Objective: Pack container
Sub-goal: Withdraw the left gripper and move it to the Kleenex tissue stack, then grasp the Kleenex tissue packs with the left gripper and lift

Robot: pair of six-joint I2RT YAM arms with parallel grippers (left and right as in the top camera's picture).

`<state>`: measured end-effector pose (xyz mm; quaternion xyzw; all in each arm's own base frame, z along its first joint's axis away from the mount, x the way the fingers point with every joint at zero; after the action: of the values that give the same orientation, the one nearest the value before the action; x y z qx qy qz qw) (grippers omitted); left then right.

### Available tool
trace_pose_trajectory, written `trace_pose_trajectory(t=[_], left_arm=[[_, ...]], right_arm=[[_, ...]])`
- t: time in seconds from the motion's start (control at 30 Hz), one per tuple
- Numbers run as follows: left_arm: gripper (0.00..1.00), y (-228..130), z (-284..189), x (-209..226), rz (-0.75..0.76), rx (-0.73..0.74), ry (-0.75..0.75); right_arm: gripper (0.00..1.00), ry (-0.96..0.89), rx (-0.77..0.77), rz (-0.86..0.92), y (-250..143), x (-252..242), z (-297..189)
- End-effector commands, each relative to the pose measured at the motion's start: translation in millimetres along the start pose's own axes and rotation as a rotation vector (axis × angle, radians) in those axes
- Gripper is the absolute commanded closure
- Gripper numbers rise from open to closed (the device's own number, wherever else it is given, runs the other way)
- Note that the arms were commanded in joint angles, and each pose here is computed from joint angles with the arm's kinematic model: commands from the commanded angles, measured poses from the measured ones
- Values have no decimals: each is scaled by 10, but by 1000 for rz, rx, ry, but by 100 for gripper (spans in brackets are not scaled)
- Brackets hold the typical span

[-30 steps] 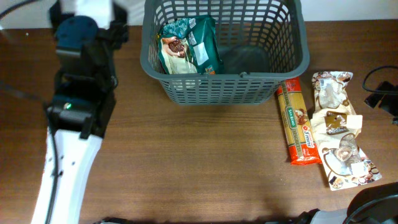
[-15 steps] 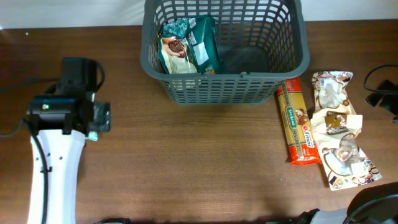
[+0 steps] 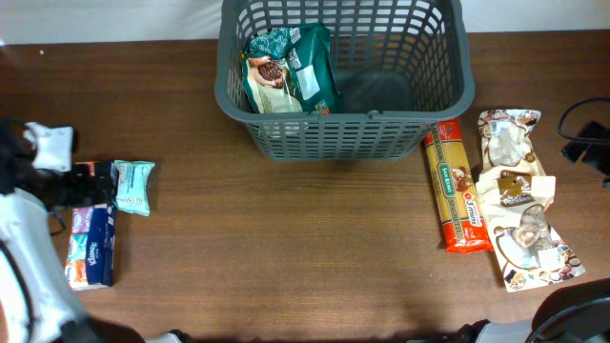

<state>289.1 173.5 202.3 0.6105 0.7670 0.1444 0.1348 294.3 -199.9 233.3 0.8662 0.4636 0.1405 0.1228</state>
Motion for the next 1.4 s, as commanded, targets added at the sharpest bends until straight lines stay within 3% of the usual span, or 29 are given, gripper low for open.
trace_pose_trajectory(t=[0.0,0.13,0.3,0.43,0.8,1.37], left_arm=[[4,-60,385,104,-13,40,-129],[3,-64,594,177,89,62,-138],[1,17,646,496,209,65,43],[1,72,669,683,208,55,125],[0,-87,1061,705,76,127,40],[0,-368,1469,633,54,235,-36]], right_arm=[[1,-9,-10,-8,25,-12,1],[1,-10,-13,-8,31,-13,0],[1,-15,-12,-9,30,-20,0],[1,-60,-10,-8,26,-89,-2],[1,-82,-9,-8,26,-123,-5],[1,-90,-12,-9,31,-134,-6]])
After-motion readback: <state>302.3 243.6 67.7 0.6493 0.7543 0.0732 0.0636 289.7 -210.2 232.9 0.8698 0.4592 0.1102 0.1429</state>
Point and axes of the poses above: each gripper's point midway between its finger pads, its own z axis out along the fingers, its own x axis along the line the jaws close on, y = z × x, the point moved 2 cm from there along -z, back along the fingers, and after that the axes turned 4 degrees about -z, right-handed, at the moved point
